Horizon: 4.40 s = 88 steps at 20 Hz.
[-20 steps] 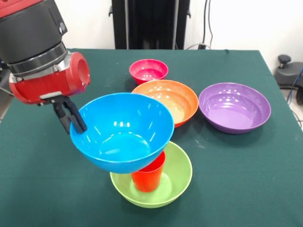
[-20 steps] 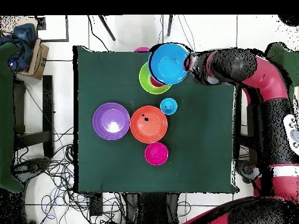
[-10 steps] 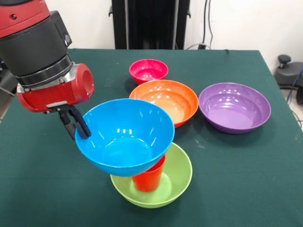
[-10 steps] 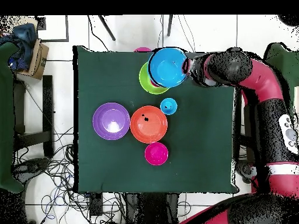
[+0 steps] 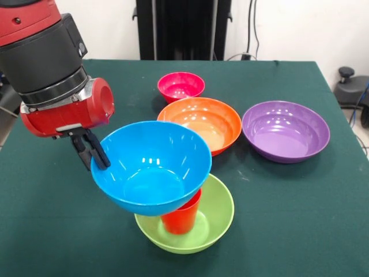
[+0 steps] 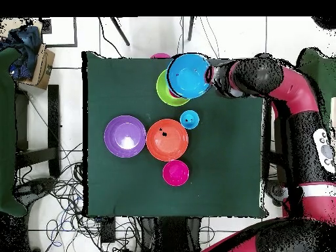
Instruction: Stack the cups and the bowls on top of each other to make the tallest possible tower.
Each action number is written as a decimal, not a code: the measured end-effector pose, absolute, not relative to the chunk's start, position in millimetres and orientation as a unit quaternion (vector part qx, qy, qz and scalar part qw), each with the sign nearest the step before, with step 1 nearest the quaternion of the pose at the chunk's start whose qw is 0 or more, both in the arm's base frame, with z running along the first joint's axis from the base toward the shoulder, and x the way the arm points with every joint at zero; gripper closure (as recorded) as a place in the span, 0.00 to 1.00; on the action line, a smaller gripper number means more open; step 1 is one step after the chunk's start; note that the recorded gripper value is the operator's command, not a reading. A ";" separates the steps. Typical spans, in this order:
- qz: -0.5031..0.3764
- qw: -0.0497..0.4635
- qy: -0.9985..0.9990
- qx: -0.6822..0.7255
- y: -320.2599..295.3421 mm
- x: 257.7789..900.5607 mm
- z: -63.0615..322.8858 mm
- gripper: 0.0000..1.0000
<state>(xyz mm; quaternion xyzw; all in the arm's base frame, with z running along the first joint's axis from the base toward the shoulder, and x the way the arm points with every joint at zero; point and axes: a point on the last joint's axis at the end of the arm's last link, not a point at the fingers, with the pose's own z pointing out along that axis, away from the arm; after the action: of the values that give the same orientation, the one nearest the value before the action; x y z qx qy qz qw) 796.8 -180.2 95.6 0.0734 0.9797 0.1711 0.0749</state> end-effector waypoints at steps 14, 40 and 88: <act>0.171 0.075 0.980 0.071 -176.9 797.6 95.5 1.00; 0.172 0.071 0.981 0.054 -148.7 803.3 95.5 1.00; 0.198 0.081 0.975 0.051 -136.6 814.2 116.5 0.00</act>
<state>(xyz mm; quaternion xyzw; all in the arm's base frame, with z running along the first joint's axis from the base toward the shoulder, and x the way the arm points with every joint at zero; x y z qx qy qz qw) 814.2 -136.6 116.5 0.0511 0.9754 0.1985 0.0814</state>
